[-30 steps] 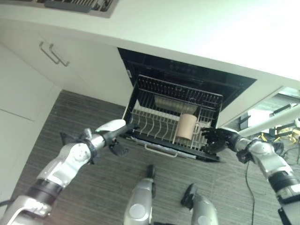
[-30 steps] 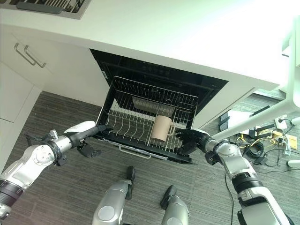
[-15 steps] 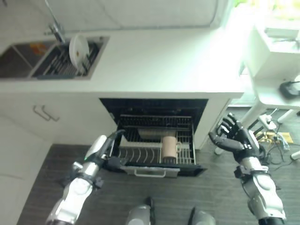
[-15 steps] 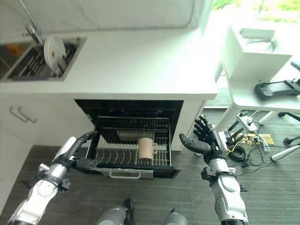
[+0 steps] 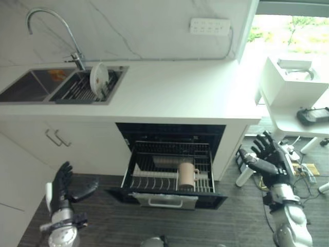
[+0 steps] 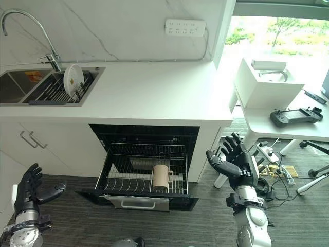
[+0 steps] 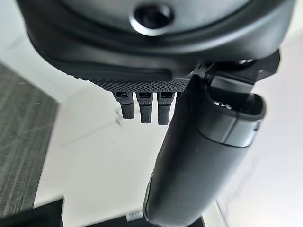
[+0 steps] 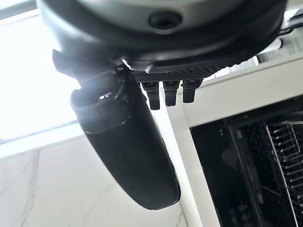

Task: Place the dishes in the dishwasher.

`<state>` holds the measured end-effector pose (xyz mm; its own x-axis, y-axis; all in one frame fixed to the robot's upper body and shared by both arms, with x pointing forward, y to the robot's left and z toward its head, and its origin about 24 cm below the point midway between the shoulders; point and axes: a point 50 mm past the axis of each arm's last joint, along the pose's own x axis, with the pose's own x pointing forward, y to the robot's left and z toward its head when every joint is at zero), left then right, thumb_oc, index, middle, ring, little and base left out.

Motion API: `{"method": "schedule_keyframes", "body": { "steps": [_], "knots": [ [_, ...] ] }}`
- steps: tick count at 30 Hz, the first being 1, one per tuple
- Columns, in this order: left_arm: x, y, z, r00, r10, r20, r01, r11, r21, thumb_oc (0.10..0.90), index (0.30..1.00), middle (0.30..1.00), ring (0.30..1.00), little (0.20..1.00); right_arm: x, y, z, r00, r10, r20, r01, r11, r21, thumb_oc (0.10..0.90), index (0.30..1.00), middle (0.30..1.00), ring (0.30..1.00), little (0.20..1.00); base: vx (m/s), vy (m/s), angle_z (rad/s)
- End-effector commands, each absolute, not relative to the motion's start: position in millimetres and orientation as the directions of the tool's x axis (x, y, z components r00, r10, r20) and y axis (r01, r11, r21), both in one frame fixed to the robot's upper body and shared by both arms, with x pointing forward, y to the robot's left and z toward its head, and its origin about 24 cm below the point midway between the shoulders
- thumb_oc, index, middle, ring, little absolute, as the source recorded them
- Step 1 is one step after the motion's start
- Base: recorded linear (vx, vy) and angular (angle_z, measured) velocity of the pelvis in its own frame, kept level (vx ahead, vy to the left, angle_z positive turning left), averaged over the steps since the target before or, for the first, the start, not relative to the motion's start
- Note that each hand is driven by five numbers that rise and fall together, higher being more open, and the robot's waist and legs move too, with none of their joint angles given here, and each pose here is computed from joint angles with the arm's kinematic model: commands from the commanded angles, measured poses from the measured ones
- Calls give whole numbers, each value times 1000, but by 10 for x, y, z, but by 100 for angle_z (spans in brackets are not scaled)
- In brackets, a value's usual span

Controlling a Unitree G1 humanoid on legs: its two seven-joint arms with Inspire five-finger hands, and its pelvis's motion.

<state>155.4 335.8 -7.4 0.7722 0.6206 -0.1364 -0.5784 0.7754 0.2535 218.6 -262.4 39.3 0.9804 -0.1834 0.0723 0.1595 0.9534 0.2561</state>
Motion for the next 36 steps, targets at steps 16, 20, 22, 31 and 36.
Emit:
{"method": "schedule_keyframes", "body": {
  "steps": [16, 20, 22, 31, 36],
  "knots": [
    [1277, 3466, -590, 667, 616, -420, -612, 774, 162, 800, 900, 900, 900, 900, 2614, -2527, 1168, 913, -15, 408, -108, 954, 278, 800, 900, 900, 900, 900, -25, 65, -23],
    [1219, 3252, -739, 724, 502, -473, -481, 859, 175, 800, 900, 900, 900, 900, 2555, -2634, 1213, 900, -17, 436, -104, 962, 254, 800, 900, 900, 900, 900, 41, -100, 14],
    [1261, 3194, -745, 748, 453, -486, -424, 889, 175, 800, 900, 900, 900, 900, 2547, -2654, 1232, 892, -35, 450, -96, 960, 264, 800, 900, 900, 900, 900, -11, 10, -2],
    [1429, 2791, -928, 780, 212, -589, -174, 977, 121, 800, 900, 900, 900, 900, 2544, -2612, 1352, 866, 8, 500, -117, 976, 186, 800, 900, 900, 900, 900, 29, 233, 2],
    [1516, 2528, -984, 777, 23, -628, 35, 996, 80, 800, 900, 900, 900, 900, 2543, -2578, 1483, 838, -7, 545, -108, 978, 179, 800, 900, 900, 900, 900, 33, 561, -3]
  ]
}}
